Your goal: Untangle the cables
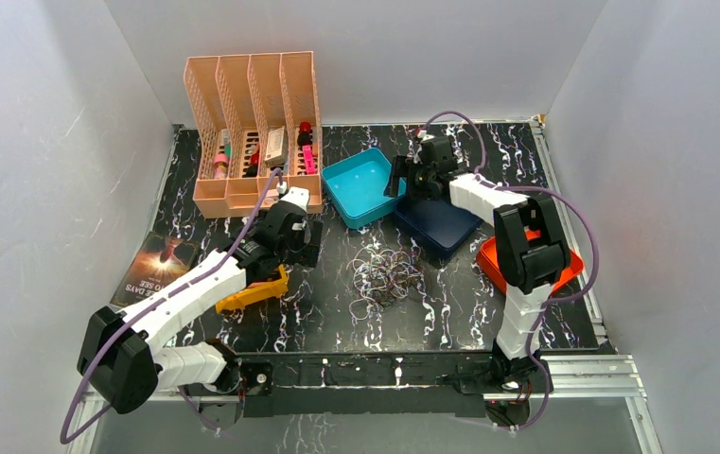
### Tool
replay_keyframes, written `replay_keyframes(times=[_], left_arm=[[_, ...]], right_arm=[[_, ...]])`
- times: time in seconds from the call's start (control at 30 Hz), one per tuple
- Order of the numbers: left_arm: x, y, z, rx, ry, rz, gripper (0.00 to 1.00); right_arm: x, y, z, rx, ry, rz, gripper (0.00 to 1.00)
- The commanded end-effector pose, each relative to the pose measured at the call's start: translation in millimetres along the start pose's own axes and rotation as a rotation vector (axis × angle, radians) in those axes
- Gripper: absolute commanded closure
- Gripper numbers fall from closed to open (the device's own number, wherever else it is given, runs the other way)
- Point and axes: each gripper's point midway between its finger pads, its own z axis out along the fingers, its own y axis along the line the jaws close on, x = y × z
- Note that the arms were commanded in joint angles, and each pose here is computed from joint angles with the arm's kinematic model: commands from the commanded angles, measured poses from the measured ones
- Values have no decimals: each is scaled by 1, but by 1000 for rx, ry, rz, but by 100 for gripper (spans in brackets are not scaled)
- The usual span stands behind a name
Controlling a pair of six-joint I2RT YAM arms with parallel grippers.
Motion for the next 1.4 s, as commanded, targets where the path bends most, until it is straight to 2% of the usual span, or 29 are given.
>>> replay_keyframes(times=[0.0, 0.17, 0.27, 0.37, 0.5, 0.53, 0.63, 0.73, 0.93, 1.2, 1.37], left_arm=[[-6, 4, -4, -13, -22, -1, 11], [-6, 3, -4, -6, -21, -2, 10], [-6, 3, -4, -7, -21, -2, 10], [-7, 3, -5, -8, -24, -5, 10], [-5, 0, -3, 11, -15, -4, 10], [-5, -2, -3, 16, -14, -3, 10], [-6, -2, -4, 20, -15, -3, 10], [-6, -1, -4, 18, -18, -4, 10], [-7, -1, -4, 15, -19, -2, 10], [-6, -1, -3, 16, -13, 0, 10], [-6, -1, -3, 14, -14, 2, 10]], right_arm=[[-39, 34, -22, -129, -117, -59, 2], [-30, 49, -53, -210, -99, -93, 2], [-27, 42, -74, -162, -119, -97, 2], [-26, 14, -94, 8, -148, -84, 2], [-31, -62, -139, 452, -275, 74, 2], [-30, -74, -154, 520, -304, 126, 2], [-15, -103, -182, 660, -332, 241, 2], [2, -118, -199, 726, -346, 296, 2], [30, -133, -210, 743, -330, 397, 2], [57, -133, -197, 646, -296, 512, 2], [59, -122, -184, 519, -274, 534, 2]])
